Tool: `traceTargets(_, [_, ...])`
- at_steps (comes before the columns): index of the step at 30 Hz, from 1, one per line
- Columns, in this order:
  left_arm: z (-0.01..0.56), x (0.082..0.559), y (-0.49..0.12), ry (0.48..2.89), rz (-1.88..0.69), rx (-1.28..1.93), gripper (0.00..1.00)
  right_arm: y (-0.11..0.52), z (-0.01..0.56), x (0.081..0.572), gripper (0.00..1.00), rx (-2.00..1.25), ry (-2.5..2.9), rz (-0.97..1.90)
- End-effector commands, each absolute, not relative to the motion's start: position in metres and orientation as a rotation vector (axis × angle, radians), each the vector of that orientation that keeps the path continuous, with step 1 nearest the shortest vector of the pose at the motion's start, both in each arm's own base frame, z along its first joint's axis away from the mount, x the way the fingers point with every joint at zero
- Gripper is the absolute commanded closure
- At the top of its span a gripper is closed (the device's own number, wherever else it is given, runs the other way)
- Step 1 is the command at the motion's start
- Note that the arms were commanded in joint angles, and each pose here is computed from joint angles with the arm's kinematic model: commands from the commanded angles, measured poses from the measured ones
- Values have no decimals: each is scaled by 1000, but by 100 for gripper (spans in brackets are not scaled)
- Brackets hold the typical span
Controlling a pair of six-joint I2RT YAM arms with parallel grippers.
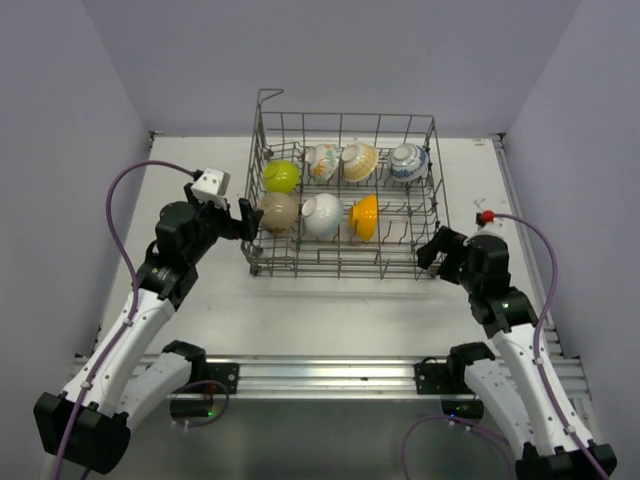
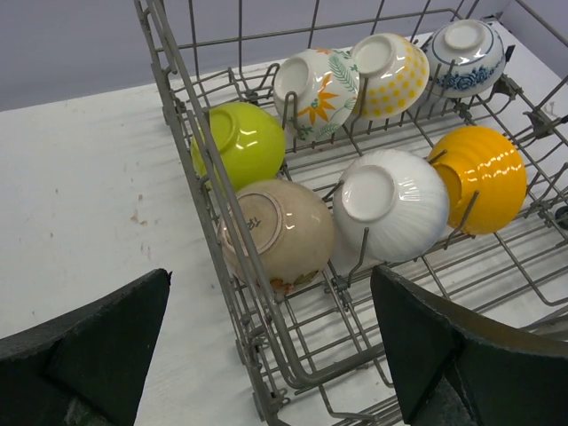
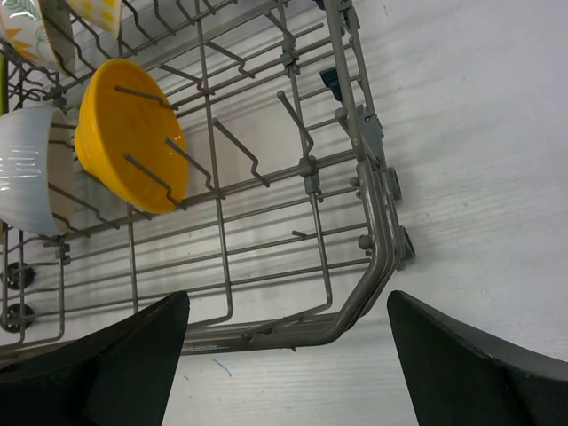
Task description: Unload the bowls from the dish rack
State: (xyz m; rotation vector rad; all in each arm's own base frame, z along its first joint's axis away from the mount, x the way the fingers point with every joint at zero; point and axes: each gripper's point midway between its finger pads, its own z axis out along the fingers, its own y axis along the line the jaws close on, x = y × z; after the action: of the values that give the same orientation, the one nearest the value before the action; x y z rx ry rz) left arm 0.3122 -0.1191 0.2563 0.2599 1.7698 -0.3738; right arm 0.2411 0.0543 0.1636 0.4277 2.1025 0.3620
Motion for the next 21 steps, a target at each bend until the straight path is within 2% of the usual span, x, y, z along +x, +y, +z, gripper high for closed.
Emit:
traceTargets(1, [278,315,-119,1705,-354,266,0,56,175,245,1,438,2066,386])
traceTargets(21, [281,323,-70,1708,-167,-35,0,63,190,236,1,334,1952,451])
